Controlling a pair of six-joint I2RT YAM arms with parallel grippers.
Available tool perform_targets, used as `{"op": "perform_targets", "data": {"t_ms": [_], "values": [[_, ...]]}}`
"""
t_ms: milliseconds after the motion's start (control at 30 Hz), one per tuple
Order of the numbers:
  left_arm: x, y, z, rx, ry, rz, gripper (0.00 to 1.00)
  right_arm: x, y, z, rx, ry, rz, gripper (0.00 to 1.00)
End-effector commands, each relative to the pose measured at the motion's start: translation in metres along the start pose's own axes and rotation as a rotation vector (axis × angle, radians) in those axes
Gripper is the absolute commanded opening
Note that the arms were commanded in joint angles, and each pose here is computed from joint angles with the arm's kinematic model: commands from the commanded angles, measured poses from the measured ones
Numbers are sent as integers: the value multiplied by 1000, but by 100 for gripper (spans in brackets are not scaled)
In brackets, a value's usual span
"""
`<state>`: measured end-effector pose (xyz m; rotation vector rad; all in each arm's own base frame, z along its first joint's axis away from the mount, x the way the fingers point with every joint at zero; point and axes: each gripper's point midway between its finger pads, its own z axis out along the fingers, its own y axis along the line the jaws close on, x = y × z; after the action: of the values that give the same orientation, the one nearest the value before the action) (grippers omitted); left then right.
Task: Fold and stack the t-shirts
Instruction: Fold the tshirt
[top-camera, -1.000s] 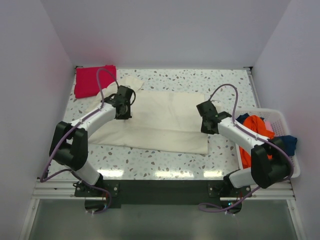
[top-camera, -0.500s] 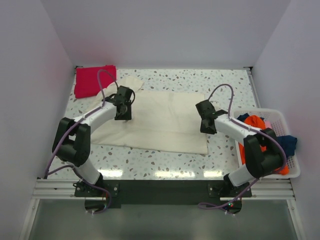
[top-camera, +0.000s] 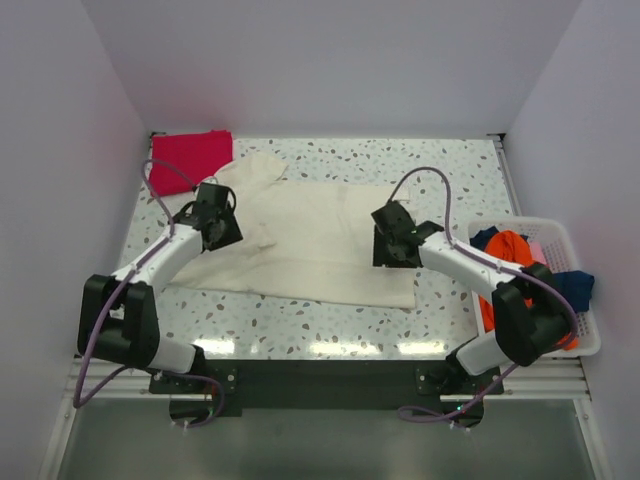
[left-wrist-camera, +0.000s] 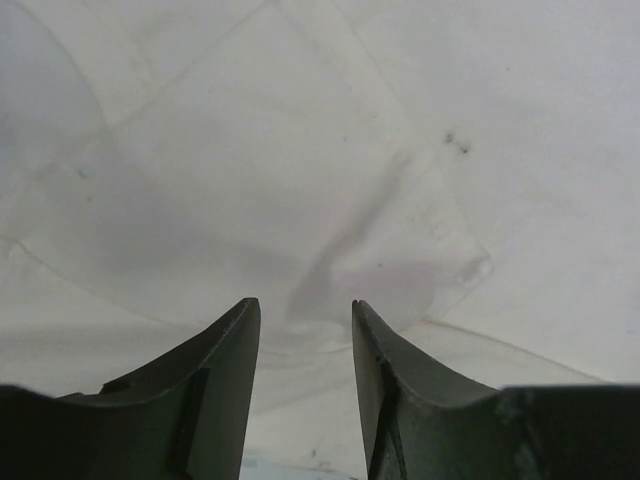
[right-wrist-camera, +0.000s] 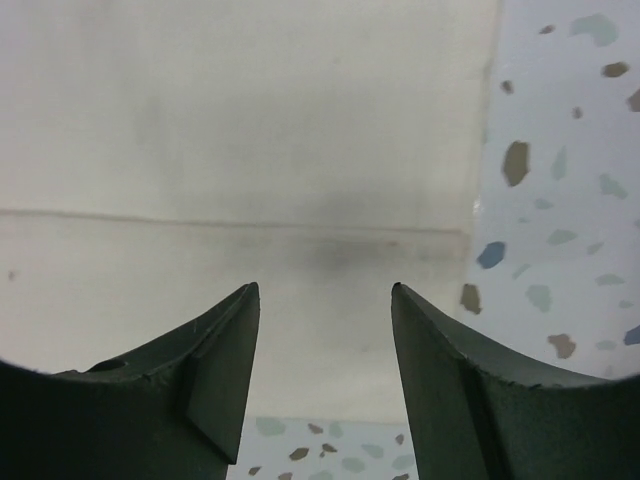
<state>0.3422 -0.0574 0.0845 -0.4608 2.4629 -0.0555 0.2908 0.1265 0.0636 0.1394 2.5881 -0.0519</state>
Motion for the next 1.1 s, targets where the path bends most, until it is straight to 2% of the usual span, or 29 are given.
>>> {"op": "perform_targets", "data": {"t_ms": [0, 233, 367, 567, 700, 933, 1067], "values": [[13, 3, -1, 9, -17, -153, 43, 16, 44, -14, -106, 6, -34, 59], [54, 23, 12, -19, 15, -259, 38, 60, 66, -7, -141, 65, -59, 58], [67, 37, 16, -72, 13, -298, 37, 79, 57, 2, -122, 103, -56, 58], [107, 51, 21, -109, 85, -345, 36, 101, 33, 10, -46, 142, -58, 58], [129, 60, 17, -115, 116, -367, 36, 105, 19, 8, -15, 147, -51, 58], [143, 60, 6, -74, 135, -381, 36, 106, -11, 3, 12, 173, -23, 58], [146, 50, 0, -18, 147, -369, 42, 104, -22, 3, 14, 188, -8, 58]]}}
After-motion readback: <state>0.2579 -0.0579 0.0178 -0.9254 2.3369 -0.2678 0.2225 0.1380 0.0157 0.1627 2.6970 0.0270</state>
